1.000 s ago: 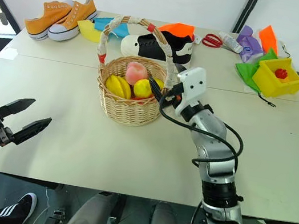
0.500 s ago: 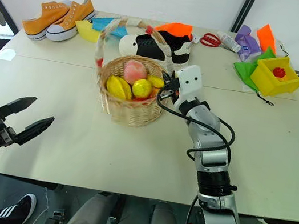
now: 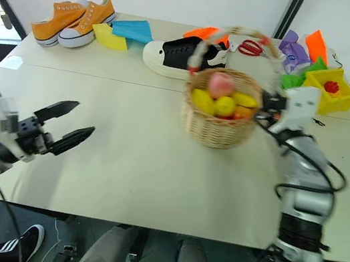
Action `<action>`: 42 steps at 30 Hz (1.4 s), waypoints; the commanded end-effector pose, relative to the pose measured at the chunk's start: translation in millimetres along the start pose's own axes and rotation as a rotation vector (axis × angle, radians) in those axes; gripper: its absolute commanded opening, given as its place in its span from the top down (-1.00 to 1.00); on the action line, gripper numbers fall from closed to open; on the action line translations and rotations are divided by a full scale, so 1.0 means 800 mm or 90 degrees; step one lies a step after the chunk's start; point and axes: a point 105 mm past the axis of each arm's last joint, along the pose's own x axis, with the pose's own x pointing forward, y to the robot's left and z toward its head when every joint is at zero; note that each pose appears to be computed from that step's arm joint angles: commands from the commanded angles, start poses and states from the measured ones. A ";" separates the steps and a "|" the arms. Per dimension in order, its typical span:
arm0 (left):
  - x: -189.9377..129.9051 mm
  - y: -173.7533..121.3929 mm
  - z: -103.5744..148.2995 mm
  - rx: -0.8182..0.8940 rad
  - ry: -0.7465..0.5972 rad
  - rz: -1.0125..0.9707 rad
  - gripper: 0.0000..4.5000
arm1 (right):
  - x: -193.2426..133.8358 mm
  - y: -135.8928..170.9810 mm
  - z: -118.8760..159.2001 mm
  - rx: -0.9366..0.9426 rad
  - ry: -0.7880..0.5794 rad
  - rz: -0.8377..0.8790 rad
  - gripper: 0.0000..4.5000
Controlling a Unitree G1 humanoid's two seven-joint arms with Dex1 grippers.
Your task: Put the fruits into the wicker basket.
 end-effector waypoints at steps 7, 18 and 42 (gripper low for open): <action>0.056 -0.013 -0.003 0.008 0.004 -0.140 -1.00 | -0.083 -0.110 0.015 -0.111 0.001 -0.195 0.96; 0.065 -0.017 -0.013 0.008 0.011 -0.164 -1.00 | -0.092 -0.106 0.005 -0.095 -0.001 -0.223 -0.60; 0.031 0.059 -0.058 -0.014 0.100 0.093 -1.00 | -0.131 0.158 -0.010 0.069 -0.007 0.277 -0.96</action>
